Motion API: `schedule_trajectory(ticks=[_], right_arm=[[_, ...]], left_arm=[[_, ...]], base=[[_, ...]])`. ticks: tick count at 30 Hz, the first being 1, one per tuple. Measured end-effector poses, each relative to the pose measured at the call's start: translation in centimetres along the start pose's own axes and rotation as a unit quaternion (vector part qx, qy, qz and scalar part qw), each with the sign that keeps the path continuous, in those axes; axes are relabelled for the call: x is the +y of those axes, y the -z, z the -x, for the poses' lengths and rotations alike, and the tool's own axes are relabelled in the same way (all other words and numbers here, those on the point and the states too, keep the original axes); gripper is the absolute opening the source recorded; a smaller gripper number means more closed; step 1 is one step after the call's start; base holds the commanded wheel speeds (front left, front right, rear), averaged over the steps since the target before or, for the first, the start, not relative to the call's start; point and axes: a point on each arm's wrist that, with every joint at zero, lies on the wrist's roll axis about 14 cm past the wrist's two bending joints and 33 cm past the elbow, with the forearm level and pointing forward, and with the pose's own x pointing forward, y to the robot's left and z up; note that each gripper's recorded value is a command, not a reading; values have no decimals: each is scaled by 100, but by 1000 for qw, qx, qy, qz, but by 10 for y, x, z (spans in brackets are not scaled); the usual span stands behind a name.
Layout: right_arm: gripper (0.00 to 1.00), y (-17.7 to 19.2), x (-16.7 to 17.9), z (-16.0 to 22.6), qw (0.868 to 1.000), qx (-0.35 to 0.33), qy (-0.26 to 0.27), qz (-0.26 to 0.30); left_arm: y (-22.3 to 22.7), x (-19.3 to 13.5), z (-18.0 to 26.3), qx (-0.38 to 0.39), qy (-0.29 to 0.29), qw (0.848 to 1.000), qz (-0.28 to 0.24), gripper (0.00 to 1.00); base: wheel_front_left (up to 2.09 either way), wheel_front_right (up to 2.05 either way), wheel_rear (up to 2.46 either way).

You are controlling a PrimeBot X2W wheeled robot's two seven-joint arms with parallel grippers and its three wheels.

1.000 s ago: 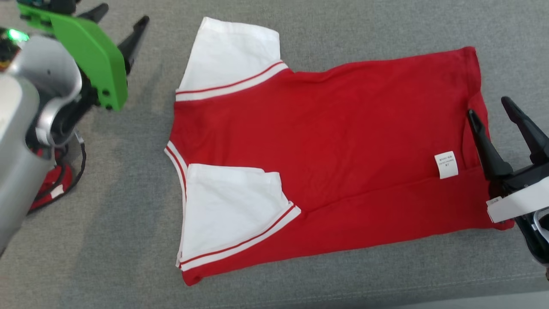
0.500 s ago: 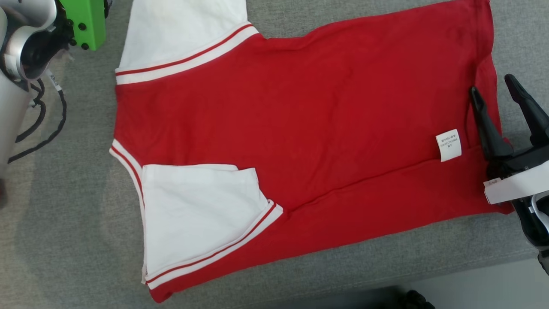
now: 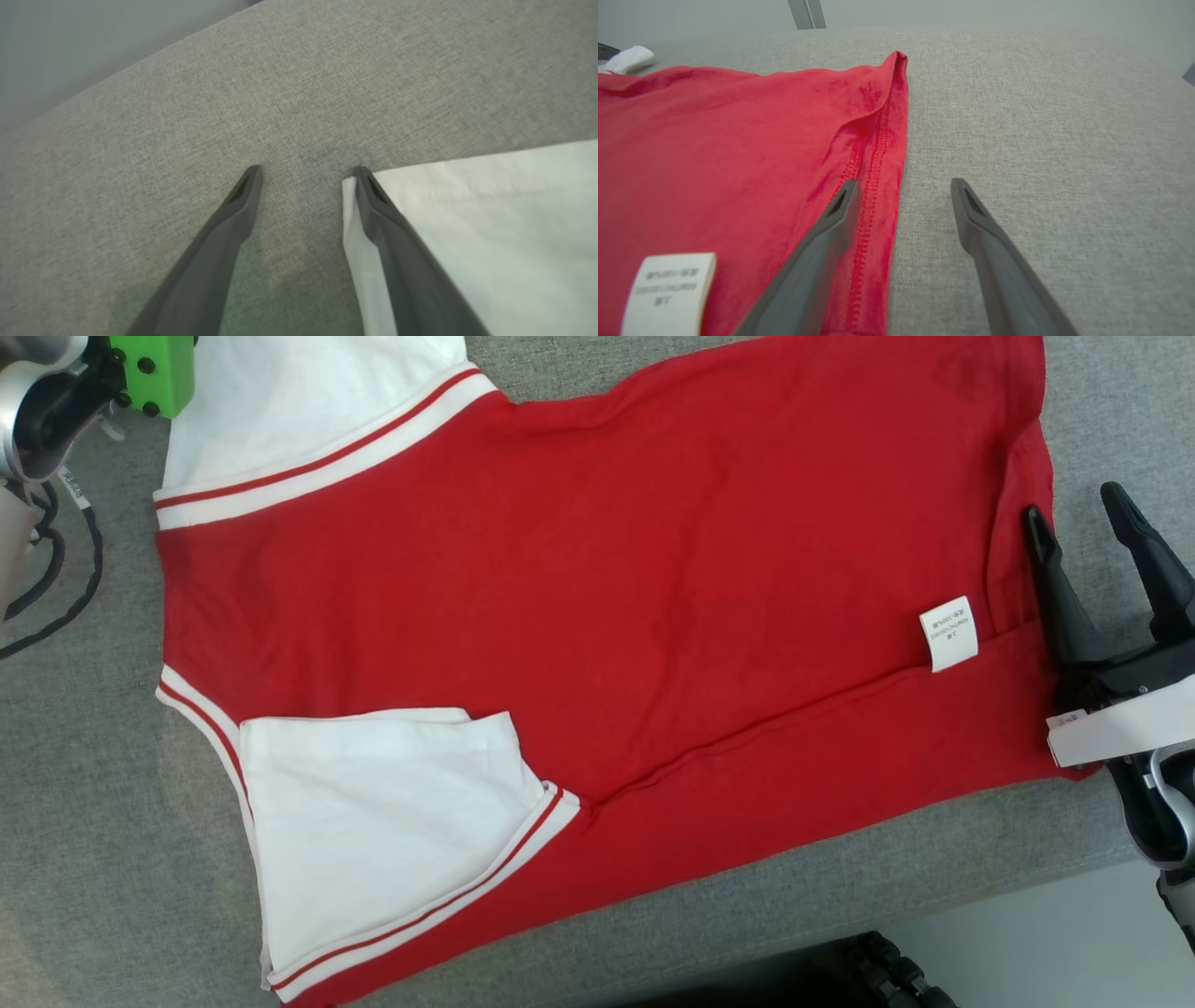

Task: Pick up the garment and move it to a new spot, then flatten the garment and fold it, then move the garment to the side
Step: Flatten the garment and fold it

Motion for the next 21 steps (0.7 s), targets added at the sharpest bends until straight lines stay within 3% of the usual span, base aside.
schedule_trajectory(ticks=[2,6,9,11,13,15,16,21], right_arm=[[100,0,-1,0,1000,0,2,-1],[100,-2,-3,-1,1000,-3,6,0],[100,-4,-4,-1,1000,-6,7,1],[100,-5,-4,-1,1000,-8,7,2],[100,-5,-4,-2,1000,-9,7,2],[100,-6,-3,-2,1000,-10,5,2],[100,-6,-3,-3,1000,-11,4,2],[100,-6,4,-5,1000,-11,-6,1]], left_arm=[[0,-2,-1,4,3,1000,-4,100],[1,-7,0,14,10,1000,-19,78],[2,-11,3,24,15,999,-28,84],[4,-12,6,28,18,999,-30,71],[5,-13,8,32,21,999,-32,47],[5,-17,10,30,27,999,-34,13],[4,-18,11,25,29,999,-36,0],[-1,-17,14,0,27,999,-36,0]], base=[[0,0,0],[0,0,0],[0,0,0],[0,0,0],[0,0,0],[0,0,0],[0,0,0],[0,0,0]])
